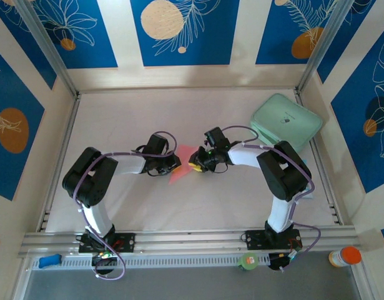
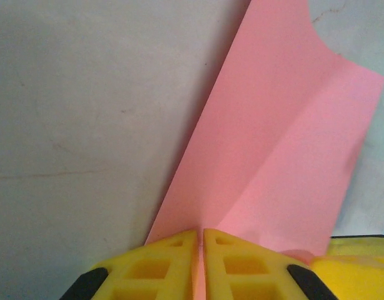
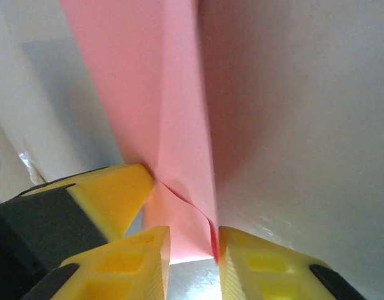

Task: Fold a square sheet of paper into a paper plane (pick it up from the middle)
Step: Fold the wing for the fifth time at the center of the table.

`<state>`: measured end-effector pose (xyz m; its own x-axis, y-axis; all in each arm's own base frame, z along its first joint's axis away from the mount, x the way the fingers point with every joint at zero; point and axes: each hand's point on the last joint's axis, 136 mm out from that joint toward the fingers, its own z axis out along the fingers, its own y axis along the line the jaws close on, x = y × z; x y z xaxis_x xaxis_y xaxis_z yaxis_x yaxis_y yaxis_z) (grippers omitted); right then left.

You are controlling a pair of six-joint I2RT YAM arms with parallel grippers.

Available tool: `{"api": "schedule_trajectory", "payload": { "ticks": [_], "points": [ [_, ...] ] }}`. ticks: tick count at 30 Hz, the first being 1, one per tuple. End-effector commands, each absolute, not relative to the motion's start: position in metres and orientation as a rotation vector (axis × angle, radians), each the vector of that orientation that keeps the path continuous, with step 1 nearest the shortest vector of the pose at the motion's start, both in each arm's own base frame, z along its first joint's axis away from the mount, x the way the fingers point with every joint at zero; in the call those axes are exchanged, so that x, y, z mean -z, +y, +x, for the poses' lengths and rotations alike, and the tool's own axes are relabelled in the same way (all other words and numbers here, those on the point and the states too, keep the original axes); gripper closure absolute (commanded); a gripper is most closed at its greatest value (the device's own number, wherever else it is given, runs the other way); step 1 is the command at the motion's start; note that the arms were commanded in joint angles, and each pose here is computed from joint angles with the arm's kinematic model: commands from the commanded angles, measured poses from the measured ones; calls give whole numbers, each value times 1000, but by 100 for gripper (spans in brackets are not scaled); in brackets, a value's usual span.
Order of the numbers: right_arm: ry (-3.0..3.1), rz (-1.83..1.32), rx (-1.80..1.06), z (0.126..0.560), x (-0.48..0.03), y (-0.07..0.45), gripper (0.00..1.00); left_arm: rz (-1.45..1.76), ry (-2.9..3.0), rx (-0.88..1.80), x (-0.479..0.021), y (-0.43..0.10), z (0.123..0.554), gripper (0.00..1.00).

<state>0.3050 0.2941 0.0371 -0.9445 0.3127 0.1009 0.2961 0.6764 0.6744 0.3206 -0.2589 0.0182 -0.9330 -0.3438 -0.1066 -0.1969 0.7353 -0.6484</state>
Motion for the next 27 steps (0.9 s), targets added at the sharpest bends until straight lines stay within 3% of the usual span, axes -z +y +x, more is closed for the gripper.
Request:
{"api": "schedule_trajectory", "payload": {
  "ticks": [1, 19, 27],
  "points": [
    [2825, 506, -1194, 305, -45, 296, 77, -549, 2877, 821, 24, -231, 290, 85],
    [2844, 461, -1057, 312, -25, 288, 83, -553, 2870, 845, 21, -230, 292, 83],
    [2793, 424, -1046, 318, -41, 286, 100, -371, 2750, 991, -21, -248, 311, 78]
  ]
}}
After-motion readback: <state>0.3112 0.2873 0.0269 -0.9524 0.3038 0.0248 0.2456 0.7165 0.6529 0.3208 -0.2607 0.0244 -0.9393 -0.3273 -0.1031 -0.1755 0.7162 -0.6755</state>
